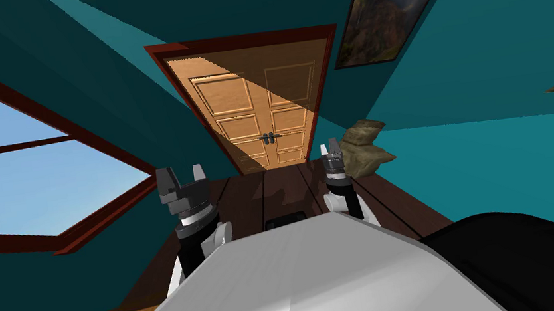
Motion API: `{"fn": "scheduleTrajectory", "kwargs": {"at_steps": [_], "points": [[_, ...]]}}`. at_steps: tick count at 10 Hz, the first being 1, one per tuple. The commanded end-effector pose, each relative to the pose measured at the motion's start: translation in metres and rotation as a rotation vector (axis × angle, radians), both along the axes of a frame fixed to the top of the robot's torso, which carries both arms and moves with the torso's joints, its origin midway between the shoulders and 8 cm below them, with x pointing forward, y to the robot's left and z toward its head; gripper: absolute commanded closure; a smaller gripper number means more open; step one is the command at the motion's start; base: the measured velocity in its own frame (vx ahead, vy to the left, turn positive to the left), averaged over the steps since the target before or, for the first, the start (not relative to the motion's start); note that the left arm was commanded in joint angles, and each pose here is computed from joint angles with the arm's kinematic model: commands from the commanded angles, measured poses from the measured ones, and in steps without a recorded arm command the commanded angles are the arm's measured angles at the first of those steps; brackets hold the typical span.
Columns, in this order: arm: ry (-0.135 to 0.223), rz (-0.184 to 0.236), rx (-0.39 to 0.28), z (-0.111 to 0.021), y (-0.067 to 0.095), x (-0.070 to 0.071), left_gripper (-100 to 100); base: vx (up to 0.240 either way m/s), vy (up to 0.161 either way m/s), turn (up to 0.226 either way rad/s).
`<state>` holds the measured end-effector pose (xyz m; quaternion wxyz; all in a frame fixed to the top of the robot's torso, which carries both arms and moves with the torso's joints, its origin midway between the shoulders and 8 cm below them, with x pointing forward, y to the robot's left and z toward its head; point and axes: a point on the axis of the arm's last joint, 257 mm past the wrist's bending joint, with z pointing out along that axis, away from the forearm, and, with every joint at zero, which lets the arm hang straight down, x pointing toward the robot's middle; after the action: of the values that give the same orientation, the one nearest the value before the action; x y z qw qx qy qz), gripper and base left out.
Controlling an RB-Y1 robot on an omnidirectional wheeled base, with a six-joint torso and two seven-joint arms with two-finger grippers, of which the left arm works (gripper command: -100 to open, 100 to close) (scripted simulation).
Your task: Pull the door open
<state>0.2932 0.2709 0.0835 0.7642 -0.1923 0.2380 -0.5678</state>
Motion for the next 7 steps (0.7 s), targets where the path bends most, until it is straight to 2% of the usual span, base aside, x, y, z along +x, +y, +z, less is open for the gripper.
{"fn": "scheduleTrajectory", "kwargs": {"at_steps": [1, 7], "points": [[0.03, -0.01, -0.003, -0.011, 0.002, 0.01, -100, 0.092, -0.023, -0.07], [0.136, -0.034, -0.021, -0.051, 0.012, 0.045, -100, 0.144, -0.035, -0.057]]}}
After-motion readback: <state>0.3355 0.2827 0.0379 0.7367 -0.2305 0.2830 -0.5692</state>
